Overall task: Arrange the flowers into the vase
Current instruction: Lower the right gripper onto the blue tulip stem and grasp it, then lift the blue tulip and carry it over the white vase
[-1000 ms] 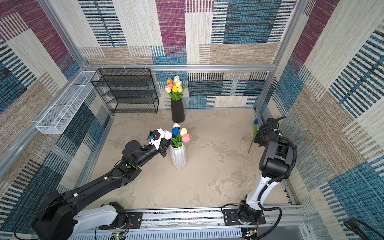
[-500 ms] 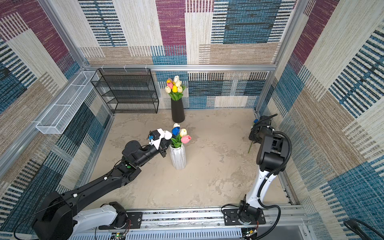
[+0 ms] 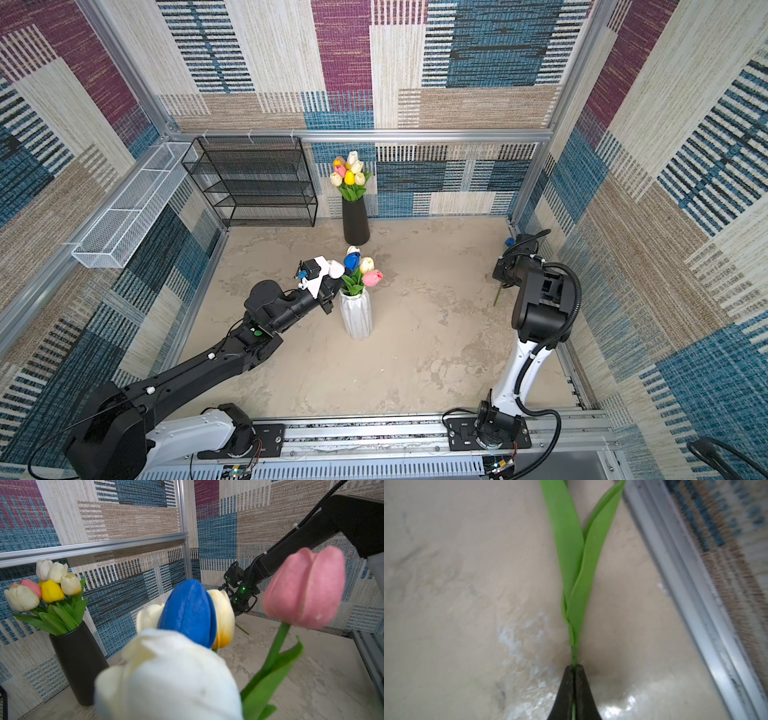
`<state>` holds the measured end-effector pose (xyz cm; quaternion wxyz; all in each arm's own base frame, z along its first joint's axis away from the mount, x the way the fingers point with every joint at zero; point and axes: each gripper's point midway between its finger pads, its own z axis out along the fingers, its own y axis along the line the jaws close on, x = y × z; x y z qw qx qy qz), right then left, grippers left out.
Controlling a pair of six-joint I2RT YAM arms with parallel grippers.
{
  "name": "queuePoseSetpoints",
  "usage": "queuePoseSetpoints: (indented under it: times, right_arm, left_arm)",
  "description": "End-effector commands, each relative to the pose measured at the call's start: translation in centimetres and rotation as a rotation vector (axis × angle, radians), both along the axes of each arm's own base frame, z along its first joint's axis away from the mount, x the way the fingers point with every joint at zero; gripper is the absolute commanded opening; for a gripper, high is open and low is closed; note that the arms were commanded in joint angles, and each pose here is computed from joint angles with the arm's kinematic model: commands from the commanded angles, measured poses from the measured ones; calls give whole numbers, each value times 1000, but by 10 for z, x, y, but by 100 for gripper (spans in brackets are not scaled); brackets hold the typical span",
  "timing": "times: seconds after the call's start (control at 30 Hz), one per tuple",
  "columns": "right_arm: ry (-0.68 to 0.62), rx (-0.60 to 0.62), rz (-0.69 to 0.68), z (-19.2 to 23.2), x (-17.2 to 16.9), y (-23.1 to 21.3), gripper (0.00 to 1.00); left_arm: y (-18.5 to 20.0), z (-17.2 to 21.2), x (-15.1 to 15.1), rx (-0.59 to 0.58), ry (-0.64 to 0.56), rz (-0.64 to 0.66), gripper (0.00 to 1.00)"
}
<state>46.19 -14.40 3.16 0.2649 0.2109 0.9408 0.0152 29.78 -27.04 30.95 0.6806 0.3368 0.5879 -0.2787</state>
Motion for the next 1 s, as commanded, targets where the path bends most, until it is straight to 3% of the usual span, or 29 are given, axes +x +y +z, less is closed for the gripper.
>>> queuePoseSetpoints:
  times: [0.0, 0.2, 0.4, 0.53, 0.7, 0.87, 0.97]
  right_arm:
    - [-144, 89, 46, 27, 15, 30, 0]
    - [-336, 187, 154, 89, 18, 80, 0]
    - [-687, 273, 418, 203, -11, 152, 0]
    - [-952, 329, 704, 290, -60, 216, 0]
    - [-1235, 385, 997, 367, -140, 293, 0]
    - [-1531, 460, 1167, 418, -230, 343, 0]
    - [-1639, 526, 1220, 432, -262, 360, 0]
  left_arm:
    - [0, 12, 0, -18, -17, -1, 10]
    - [2, 11, 1, -25, -15, 10, 10]
    - [4, 14, -1, -36, -15, 10, 10]
    - [3, 15, -1, -37, -12, 8, 10]
    - [4, 16, -2, -40, -8, 8, 10]
    - [2, 17, -1, -39, -2, 5, 10]
    - [3, 17, -1, -44, -1, 7, 10]
